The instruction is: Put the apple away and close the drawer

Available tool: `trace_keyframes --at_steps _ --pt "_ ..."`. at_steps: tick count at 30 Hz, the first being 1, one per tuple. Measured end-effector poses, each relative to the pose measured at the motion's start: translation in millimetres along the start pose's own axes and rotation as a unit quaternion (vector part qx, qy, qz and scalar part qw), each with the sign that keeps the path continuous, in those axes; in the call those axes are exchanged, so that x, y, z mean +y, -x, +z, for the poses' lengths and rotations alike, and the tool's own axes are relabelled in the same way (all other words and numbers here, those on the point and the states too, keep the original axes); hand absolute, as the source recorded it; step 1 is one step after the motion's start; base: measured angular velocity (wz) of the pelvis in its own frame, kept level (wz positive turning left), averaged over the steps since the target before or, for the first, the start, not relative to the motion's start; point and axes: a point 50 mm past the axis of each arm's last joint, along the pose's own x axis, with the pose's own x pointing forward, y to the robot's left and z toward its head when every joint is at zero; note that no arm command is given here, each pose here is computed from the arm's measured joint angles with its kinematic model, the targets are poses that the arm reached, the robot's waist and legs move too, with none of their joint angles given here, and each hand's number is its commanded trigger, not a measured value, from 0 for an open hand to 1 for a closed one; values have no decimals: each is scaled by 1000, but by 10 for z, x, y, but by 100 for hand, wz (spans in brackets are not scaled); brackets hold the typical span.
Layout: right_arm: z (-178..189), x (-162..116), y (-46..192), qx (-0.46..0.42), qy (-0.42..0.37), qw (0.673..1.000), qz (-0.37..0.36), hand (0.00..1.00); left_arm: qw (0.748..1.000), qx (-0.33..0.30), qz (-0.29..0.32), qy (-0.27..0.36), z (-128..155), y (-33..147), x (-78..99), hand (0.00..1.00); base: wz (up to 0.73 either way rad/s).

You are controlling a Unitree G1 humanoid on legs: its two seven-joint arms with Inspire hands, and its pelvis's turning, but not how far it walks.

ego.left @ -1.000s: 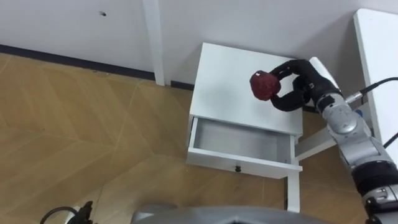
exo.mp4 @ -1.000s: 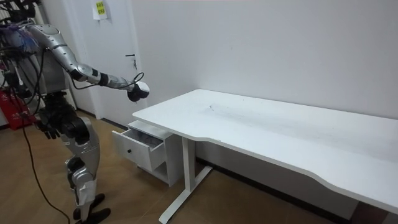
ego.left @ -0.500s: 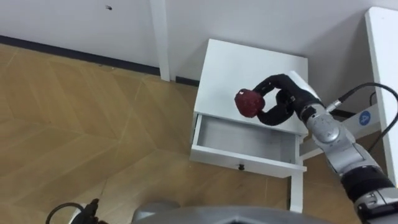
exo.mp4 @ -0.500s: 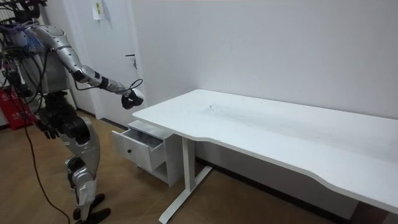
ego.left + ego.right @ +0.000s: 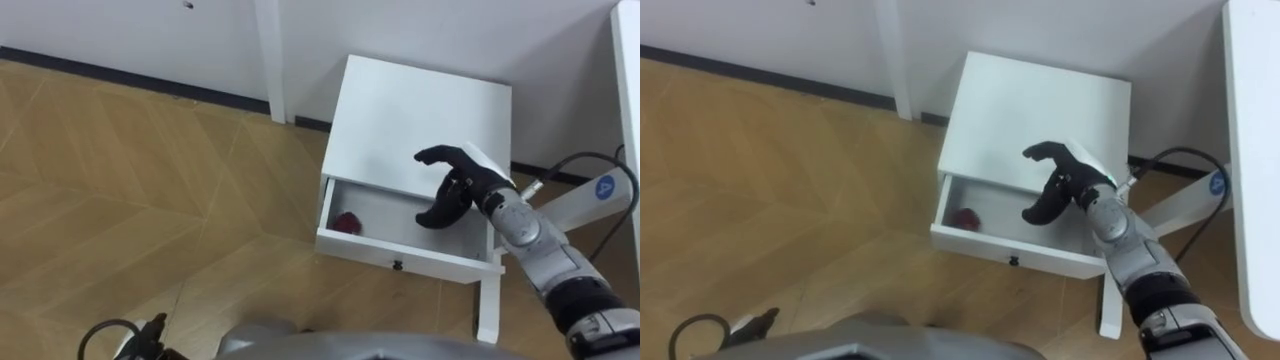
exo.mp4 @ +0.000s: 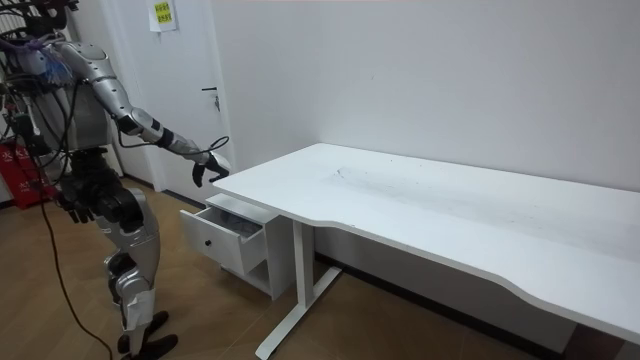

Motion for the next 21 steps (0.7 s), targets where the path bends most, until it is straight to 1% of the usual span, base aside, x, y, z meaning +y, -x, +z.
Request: trace_keyframes --at_steps 6,12,15,17,18,20,21 --pt "-5 17 4 1 -3 1000 10 0 1000 -1 3 0 5 -1 3 0 0" --pt "-95 63 45 13 -24 1000 6 0 1000 7 12 0 -56 15 -20 0 -1" --pt "-269 147 103 48 -68 996 -16 0 1000 13 15 1 -109 30 -37 0 2" --pt "-517 233 216 98 -122 987 -41 0 1000 19 23 6 -151 46 -84 0 4" --pt "-586 243 253 113 -134 983 -49 0 999 19 24 13 -144 46 -102 0 0" --pt "-915 305 460 186 -186 961 -89 0 999 17 18 29 -110 47 -176 0 7" --pt "-1000 333 536 206 -197 953 -100 0 999 17 17 31 -115 49 -185 0 8"
